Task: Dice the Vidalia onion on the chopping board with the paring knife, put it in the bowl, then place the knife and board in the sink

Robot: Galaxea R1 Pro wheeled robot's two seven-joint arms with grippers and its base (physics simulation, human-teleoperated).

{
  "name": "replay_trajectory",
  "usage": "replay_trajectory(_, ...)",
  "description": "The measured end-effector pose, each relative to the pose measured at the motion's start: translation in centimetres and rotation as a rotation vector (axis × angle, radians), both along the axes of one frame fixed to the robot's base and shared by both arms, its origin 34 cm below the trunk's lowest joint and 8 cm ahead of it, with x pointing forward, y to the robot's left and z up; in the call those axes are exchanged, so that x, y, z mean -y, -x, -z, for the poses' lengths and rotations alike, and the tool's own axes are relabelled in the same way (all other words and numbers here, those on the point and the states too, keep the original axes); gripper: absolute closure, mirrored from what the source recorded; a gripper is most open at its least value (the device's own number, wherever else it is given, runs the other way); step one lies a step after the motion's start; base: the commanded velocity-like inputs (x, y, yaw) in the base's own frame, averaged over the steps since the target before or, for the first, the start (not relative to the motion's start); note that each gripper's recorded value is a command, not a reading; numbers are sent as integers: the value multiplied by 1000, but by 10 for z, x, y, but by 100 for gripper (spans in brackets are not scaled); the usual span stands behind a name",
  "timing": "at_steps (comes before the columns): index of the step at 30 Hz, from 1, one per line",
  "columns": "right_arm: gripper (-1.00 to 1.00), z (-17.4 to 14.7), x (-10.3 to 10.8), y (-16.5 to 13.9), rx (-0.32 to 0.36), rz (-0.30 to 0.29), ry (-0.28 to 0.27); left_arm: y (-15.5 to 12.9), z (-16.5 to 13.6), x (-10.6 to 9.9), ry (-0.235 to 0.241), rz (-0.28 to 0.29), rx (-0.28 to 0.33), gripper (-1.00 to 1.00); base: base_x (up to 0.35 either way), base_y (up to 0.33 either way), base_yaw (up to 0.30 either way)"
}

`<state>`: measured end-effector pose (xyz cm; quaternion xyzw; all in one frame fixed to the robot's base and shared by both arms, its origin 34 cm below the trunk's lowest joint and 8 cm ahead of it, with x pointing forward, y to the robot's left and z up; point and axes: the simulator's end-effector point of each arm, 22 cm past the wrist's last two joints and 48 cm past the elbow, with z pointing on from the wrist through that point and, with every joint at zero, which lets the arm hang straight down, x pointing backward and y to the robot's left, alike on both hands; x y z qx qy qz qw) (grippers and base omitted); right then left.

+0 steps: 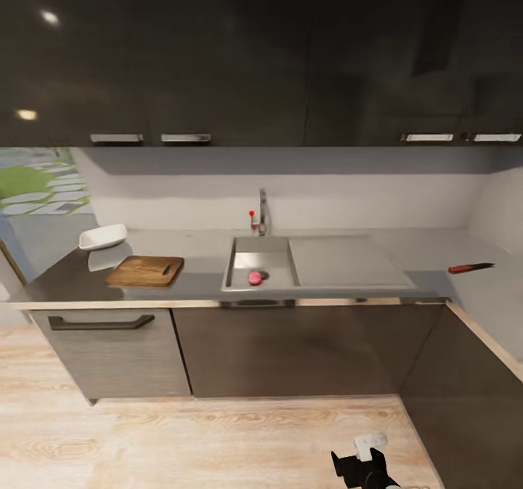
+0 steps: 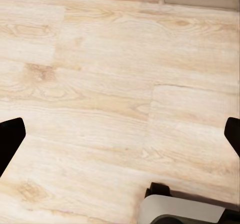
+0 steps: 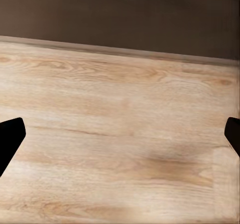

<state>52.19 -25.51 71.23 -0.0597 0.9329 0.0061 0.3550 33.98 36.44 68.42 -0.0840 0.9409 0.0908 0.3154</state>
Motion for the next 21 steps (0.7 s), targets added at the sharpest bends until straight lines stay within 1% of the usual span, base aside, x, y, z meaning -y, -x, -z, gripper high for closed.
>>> replay_trajectory(4,-100,0,0,0,1,0,0,0,0,0,0,0,1,-100,4,-175,-28)
replay_trajectory(8,-100,0,1,0,1,1,1,-1,-1,0,-1,0,3,-100,1,-30,-5)
replay_trajectory(10,-100,0,1,0,1,1,1,-3,-2,-3,-5,2,7,-100,0,-7,-1)
replay_trajectory(13,-100,0,1,0,1,1,1,-15,-10,-11,-20,4,31,-100,0,-4,-1)
replay_trajectory(15,-100,0,1,0,1,1,1,-36,-24,-18,-35,8,78,-100,0,-1,0)
replay_trajectory(17,-100,0,1,0,1,1,2,-71,-49,-23,-50,14,145,-100,0,0,0)
replay_trajectory(19,-100,0,2,0,1,2,2,-90,-63,-25,-52,16,159,-100,0,0,0)
replay_trajectory(21,-100,0,2,0,1,1,2,-106,-77,-25,-49,17,153,-100,0,0,0)
